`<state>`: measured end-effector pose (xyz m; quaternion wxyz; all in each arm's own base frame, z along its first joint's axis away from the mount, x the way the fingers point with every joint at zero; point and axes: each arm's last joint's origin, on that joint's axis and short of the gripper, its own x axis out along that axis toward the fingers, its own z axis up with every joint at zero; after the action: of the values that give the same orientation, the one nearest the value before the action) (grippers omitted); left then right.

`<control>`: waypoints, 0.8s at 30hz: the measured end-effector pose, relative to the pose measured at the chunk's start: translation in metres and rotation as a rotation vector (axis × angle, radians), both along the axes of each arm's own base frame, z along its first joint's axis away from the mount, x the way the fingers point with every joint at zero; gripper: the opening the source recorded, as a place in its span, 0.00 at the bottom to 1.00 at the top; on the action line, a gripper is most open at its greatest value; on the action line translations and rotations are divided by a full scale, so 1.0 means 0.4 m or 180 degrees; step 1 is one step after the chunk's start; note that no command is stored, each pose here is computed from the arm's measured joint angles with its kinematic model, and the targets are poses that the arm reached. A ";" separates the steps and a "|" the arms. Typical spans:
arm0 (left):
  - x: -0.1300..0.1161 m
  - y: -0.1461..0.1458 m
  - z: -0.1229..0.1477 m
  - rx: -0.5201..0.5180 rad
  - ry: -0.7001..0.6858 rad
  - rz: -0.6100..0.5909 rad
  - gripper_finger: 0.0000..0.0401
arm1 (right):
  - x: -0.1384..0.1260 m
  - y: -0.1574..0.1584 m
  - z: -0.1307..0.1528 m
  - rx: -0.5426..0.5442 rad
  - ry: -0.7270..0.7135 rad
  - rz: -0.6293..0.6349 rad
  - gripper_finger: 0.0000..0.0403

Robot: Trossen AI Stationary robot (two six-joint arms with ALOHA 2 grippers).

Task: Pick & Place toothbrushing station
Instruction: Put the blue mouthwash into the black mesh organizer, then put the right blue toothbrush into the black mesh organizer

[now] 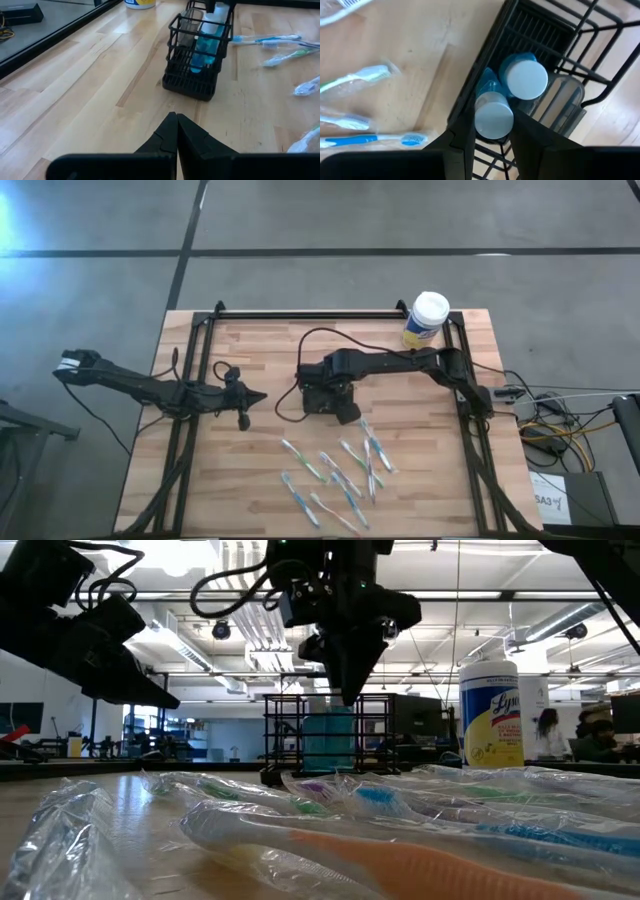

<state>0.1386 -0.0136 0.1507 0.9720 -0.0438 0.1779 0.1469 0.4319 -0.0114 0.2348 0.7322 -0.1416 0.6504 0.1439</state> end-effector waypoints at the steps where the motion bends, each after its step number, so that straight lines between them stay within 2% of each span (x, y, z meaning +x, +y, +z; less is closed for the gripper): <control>1: 0.000 0.000 0.000 0.0000 0.0001 0.0000 0.01 | 0.000 0.000 -0.003 -0.0005 0.0004 0.0006 0.22; 5: 0.000 0.000 -0.001 0.0003 0.0014 0.0001 0.01 | 0.000 0.001 -0.009 -0.0005 -0.0002 0.0039 0.24; 15: 0.000 0.000 -0.001 -0.0008 0.0011 0.0005 0.01 | 0.003 -0.003 0.003 -0.0013 -0.0047 -0.0024 0.40; 24: 0.000 0.000 -0.001 -0.0028 0.0005 0.0013 0.01 | -0.005 -0.003 0.055 0.0001 0.0001 -0.0113 0.44</control>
<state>0.1384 -0.0135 0.1503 0.9714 -0.0483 0.1793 0.1481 0.4299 -0.0126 0.2568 0.7347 -0.1298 0.6529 0.1310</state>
